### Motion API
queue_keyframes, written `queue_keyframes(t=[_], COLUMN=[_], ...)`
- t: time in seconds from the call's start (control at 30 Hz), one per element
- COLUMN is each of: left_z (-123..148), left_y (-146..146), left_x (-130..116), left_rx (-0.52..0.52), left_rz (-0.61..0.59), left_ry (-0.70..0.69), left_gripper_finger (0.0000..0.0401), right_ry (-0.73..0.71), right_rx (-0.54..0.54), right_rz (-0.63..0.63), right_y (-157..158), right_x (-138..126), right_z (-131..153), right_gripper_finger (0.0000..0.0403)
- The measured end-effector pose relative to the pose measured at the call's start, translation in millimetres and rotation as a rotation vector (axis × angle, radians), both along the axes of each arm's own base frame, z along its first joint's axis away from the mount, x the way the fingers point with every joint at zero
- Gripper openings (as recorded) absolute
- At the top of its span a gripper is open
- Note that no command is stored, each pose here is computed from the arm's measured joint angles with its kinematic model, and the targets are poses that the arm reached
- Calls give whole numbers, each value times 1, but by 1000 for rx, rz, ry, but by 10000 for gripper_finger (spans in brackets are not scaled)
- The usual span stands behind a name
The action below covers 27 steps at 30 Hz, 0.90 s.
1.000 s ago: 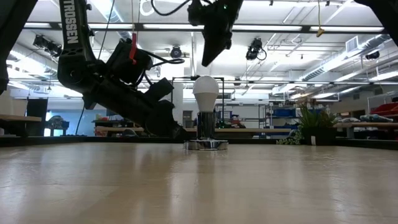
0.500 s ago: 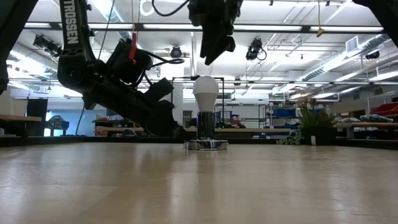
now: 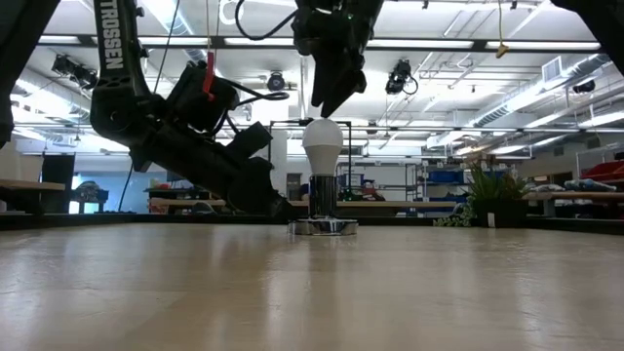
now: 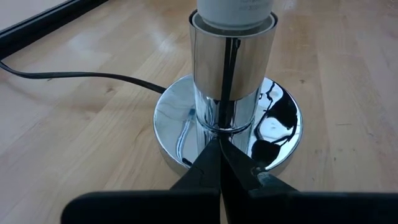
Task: Screw lightbulb
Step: Insert the lightbulb into the lamp socket
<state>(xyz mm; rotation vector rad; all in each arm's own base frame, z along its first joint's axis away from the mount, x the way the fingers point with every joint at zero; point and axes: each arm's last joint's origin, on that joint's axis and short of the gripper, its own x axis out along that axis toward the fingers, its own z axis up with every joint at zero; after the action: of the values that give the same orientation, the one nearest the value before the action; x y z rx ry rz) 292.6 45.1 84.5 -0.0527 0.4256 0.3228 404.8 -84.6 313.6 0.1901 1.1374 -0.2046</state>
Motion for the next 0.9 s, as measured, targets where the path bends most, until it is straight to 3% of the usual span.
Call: queue_keyframes(t=[0.9], left_z=[-2], left_y=[-13], left_x=[30], left_rx=[-28], left_rz=[-112], left_ry=[8], left_gripper_finger=[1], right_ry=[110], right_rx=[-1], right_rz=[73], right_y=[11], right_x=[-8], right_z=[-4], right_gripper_finger=[279])
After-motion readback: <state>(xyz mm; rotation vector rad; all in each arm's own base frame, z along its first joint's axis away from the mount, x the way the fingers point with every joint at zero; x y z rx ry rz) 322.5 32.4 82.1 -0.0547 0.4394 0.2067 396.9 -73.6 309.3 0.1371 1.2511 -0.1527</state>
